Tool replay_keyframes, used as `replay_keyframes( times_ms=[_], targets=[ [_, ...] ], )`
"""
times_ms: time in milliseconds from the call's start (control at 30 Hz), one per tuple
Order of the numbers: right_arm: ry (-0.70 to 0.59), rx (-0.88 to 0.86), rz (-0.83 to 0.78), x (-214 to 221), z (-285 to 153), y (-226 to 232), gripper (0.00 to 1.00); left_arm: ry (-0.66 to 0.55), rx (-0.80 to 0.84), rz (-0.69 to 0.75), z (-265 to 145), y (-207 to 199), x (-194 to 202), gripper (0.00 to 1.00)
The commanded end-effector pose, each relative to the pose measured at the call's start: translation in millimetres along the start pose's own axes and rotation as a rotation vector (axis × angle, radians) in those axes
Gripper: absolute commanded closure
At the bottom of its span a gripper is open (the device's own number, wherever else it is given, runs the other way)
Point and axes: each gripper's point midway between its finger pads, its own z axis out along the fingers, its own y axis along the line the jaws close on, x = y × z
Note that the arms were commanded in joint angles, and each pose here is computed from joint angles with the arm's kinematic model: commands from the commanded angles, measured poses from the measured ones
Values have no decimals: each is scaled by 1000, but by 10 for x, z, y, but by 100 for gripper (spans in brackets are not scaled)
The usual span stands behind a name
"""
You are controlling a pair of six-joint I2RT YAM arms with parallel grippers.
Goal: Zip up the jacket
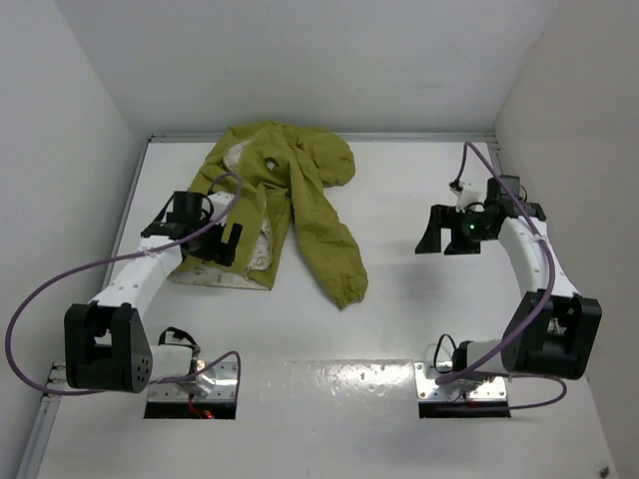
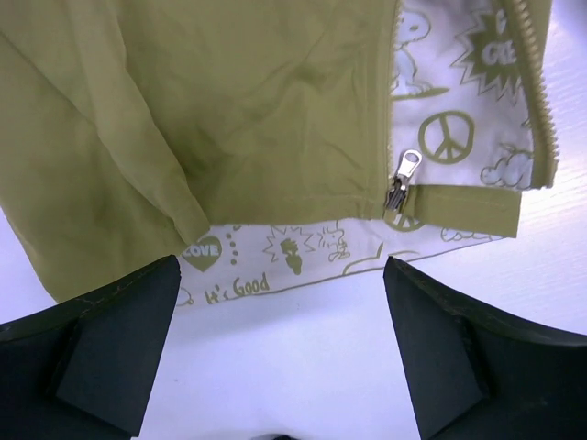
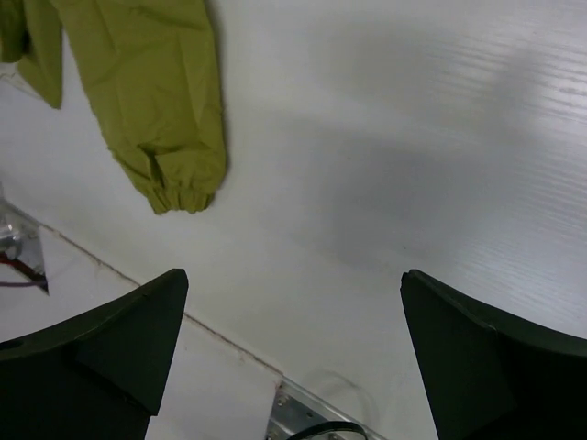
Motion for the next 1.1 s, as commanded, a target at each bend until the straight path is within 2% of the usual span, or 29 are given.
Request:
replay_keyframes(
  times_ms=[0,133,167,233,267,367,400,900,1067],
  targets=[
    [-104,-128,-88,-180,-56,286,1,-50,-47,17,-107,98,-77,1],
    [0,-155,-194,-70,19,577,5,21,-50,67,-6,137,58,1],
    [2,-155,-210,-123,-3,623,7,42,-21,106,21,106,106,8],
    [25,-157,-265,-103,77,781,9,61,-5,103,55,88,128,15],
    [25,-139,-272,-115,92,786,11,82,1,101,99,84,168,25],
    [23,-150,-327,-127,147,942,13,110,26,105,153,34,205,38],
    [21,-156,-336,-151,151,982,13,120,29,104,174,31,226,40],
    [51,-161,-332,-134,183,997,13,164,102,53,595,-115,110,44],
    [51,-161,-335,-117,164,993,13,214,124,25,792,-137,162,46]
  ],
)
